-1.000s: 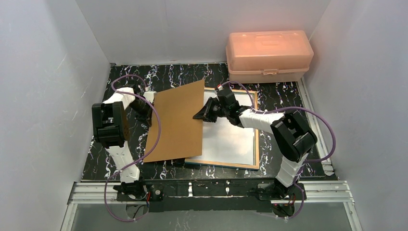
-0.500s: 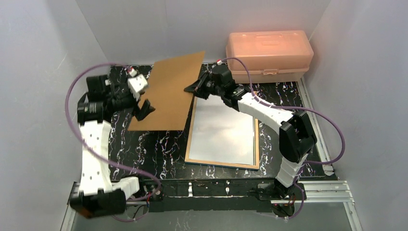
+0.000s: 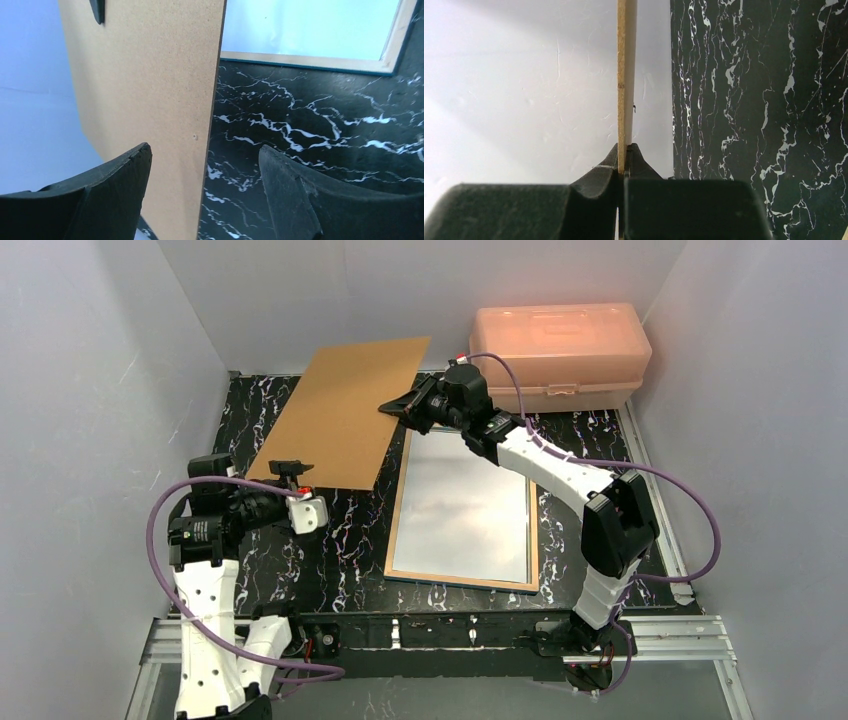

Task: Put the photo into the frame

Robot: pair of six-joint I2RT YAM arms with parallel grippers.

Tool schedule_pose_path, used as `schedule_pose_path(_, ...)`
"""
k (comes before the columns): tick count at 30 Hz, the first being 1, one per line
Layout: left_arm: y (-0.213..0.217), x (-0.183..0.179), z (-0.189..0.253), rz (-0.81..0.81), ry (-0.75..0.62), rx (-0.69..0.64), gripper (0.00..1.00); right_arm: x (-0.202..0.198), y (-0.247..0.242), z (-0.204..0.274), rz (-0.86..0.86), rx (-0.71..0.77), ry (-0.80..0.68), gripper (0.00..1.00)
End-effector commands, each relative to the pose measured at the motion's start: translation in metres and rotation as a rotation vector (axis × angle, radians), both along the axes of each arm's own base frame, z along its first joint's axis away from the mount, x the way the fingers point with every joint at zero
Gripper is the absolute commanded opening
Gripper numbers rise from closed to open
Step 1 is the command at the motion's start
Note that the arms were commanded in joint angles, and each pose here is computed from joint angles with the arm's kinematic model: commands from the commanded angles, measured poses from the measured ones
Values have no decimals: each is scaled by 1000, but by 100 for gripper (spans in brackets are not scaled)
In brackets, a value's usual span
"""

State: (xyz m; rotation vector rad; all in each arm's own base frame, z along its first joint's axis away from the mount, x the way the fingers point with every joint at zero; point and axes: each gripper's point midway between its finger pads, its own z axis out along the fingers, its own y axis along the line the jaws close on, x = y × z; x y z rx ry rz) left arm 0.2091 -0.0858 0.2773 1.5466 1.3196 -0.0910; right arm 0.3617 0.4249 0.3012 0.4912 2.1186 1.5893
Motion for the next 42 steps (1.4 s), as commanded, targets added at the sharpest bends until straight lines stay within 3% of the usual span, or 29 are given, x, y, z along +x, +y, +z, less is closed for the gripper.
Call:
schedule_pose_path(1, -5, 1, -5, -127, -114, 96, 76, -10, -4, 72, 11, 196, -92, 1)
schedule_pose_path(11, 5, 64, 12, -64, -364, 145, 60, -23, -4, 75, 38, 245, -45, 1)
schedule_pose_path(16, 10, 92, 36, 31, -449, 73, 27, -27, -4, 69, 51, 235, -35, 5)
schedule_pose_path(20, 8, 93, 48, 33, -451, 46, 0, -31, -6, 59, 84, 212, -42, 21)
schedule_pose_path(29, 3, 93, 68, 12, -481, 15, 0, -32, -17, 45, 268, 92, -172, 69)
schedule_pose_path(35, -1, 85, 74, -6, -373, -7, 0, -40, -49, 52, 571, -81, -450, 94)
schedule_pose_path(37, -3, 83, 80, -7, -341, -24, 0, -42, -72, 58, 592, -231, -609, 98)
schedule_pose_path(42, -11, 71, 89, -33, -243, -76, 0, -47, -115, 77, 515, -535, -1016, 99)
